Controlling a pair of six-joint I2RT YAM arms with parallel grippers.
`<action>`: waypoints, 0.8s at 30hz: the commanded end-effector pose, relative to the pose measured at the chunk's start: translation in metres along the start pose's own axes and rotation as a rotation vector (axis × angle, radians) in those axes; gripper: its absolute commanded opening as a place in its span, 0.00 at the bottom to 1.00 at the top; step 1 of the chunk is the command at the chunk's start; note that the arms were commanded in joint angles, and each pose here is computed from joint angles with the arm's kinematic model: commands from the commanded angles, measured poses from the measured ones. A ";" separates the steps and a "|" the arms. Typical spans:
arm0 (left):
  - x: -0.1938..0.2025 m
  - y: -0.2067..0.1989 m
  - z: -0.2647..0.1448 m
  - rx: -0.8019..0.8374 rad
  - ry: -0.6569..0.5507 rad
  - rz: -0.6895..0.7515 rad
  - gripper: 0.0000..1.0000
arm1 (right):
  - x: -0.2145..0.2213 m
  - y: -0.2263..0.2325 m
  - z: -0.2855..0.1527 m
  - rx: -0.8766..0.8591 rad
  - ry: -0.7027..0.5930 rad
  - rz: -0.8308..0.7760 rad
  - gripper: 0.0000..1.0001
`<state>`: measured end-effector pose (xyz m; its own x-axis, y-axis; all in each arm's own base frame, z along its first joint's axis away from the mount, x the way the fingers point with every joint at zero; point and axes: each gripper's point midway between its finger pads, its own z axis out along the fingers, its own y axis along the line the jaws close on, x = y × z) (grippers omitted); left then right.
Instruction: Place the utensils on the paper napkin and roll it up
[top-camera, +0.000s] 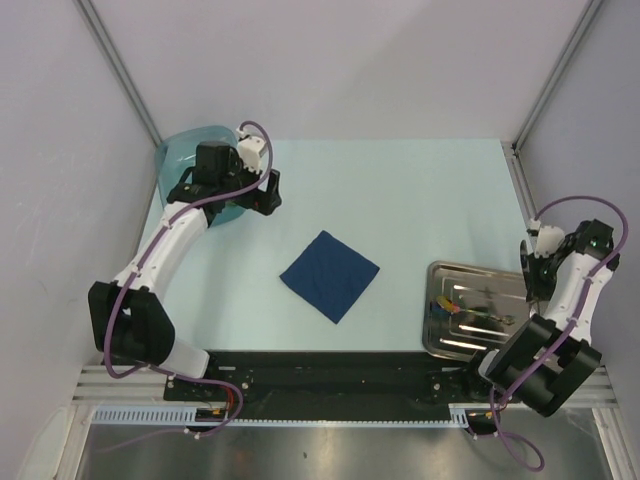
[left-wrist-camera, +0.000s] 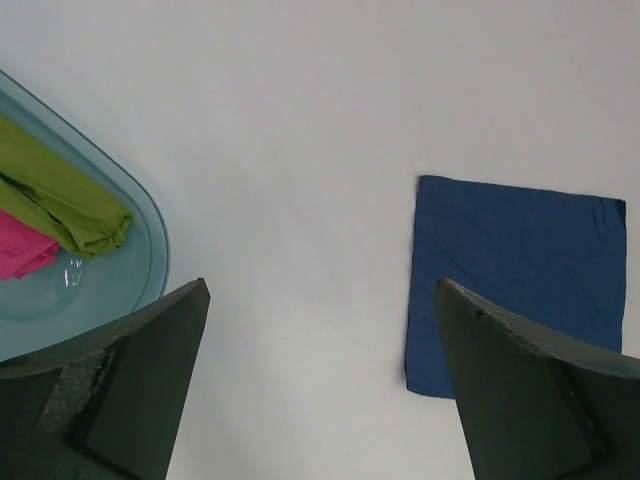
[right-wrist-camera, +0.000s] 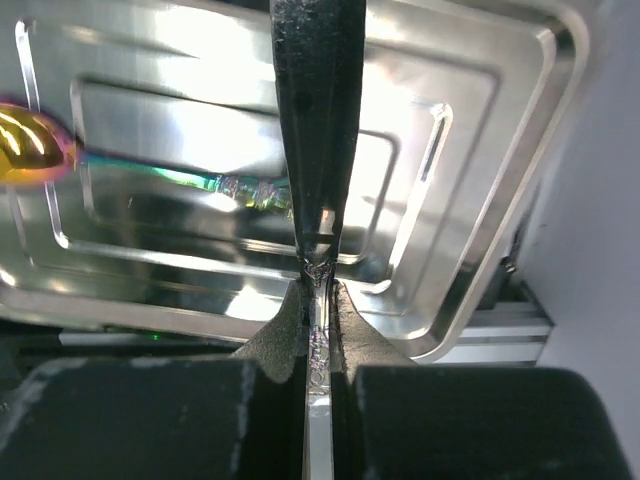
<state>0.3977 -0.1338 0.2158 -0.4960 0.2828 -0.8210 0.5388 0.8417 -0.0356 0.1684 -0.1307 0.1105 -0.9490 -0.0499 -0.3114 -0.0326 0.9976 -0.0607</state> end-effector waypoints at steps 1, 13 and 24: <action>-0.035 0.013 -0.012 -0.060 -0.102 -0.065 1.00 | -0.054 -0.021 -0.016 0.074 -0.120 0.041 0.00; -0.044 0.055 -0.052 -0.111 -0.305 -0.341 1.00 | -0.181 0.078 -0.003 -0.100 -0.241 -0.004 0.00; -0.016 0.071 -0.080 -0.247 -0.384 -0.320 1.00 | -0.264 0.230 0.006 -0.281 -0.360 -0.045 0.00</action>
<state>0.3862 -0.0478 0.2551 -0.3818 -0.1489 -0.9122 0.2206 0.9437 -0.2464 0.3766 0.0547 0.1521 -0.8396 -0.1542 -0.5209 -0.2279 0.9704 0.0800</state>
